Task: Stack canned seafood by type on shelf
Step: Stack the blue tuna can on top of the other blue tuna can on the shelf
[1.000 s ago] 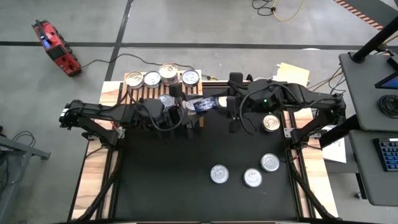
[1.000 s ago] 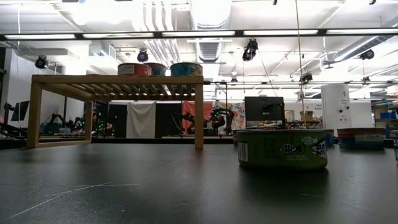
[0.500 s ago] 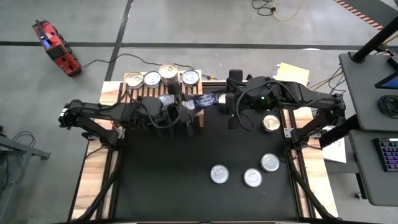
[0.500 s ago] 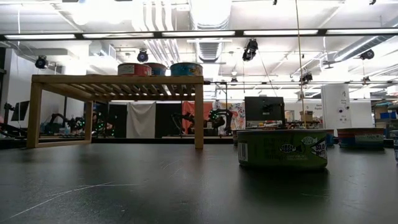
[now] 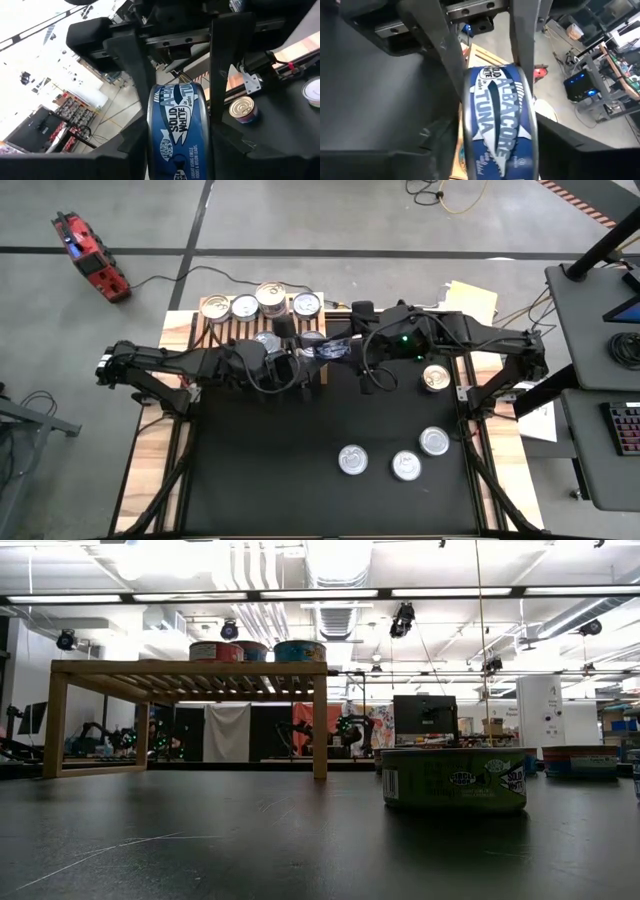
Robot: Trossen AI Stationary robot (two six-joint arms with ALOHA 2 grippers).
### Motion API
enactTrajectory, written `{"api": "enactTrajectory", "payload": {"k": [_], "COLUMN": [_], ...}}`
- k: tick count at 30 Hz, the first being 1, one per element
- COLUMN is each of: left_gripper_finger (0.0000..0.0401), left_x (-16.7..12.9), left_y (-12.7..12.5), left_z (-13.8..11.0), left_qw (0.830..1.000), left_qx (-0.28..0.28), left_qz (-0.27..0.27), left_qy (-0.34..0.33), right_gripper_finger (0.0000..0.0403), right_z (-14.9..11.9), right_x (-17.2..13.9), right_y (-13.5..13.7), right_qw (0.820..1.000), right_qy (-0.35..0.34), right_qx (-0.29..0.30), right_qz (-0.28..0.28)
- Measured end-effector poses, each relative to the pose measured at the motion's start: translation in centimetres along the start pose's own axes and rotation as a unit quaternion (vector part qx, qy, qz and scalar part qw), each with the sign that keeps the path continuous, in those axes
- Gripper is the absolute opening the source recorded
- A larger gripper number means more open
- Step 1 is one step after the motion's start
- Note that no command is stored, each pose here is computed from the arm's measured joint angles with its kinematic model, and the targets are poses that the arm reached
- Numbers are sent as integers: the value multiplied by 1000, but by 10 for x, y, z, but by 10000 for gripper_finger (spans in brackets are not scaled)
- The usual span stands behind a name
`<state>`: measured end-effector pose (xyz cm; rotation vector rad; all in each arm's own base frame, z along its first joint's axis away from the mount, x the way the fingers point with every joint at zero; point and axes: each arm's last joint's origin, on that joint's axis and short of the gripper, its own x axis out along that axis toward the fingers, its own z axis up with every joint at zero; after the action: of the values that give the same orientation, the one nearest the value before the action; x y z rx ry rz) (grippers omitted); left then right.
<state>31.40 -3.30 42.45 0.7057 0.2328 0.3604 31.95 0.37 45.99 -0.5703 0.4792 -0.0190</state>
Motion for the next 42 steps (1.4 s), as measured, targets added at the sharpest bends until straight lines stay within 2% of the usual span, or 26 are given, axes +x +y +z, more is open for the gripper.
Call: {"api": "enactTrajectory", "payload": {"k": [4,5,8,12,17,20,23,27,31,33,36,42], "left_gripper_finger": [167,171,179,190,197,194,187,172,154,145,133,120], "left_x": [0,0,0,0,0,1,0,2,9,11,14,11], "left_y": [0,0,2,2,-1,4,21,44,72,89,109,142], "left_z": [-1,-1,-3,-9,-17,-18,-16,-20,-30,-37,-51,-78], "left_qw": [1000,1000,995,980,972,970,966,952,921,906,902,907], "left_qx": [-15,-21,-74,-172,-208,-230,-256,-297,-334,-342,-346,-367], "left_qz": [13,19,49,74,56,29,-5,-59,-156,-187,-192,-138], "left_qy": [9,13,34,67,93,76,28,-39,-123,-162,-175,-151], "right_gripper_finger": [132,128,129,129,129,129,129,129,129,129,129,129], "right_z": [-1,-1,-1,-3,-12,-23,-35,-53,-71,-79,-90,-101], "right_x": [-1,-1,-1,-4,-10,-9,-7,-1,14,26,48,89], "right_y": [-1,-1,-2,-9,-32,-47,-63,-84,-99,-102,-102,-103], "right_qw": [1000,1000,1000,998,996,996,998,998,996,995,994,995], "right_qy": [4,5,7,29,46,53,46,31,53,68,89,92], "right_qx": [-7,-12,-27,-48,-36,-25,-1,49,71,73,65,23], "right_qz": [-4,-4,-13,-40,-67,-68,-51,-21,-25,-22,-6,-8]}}
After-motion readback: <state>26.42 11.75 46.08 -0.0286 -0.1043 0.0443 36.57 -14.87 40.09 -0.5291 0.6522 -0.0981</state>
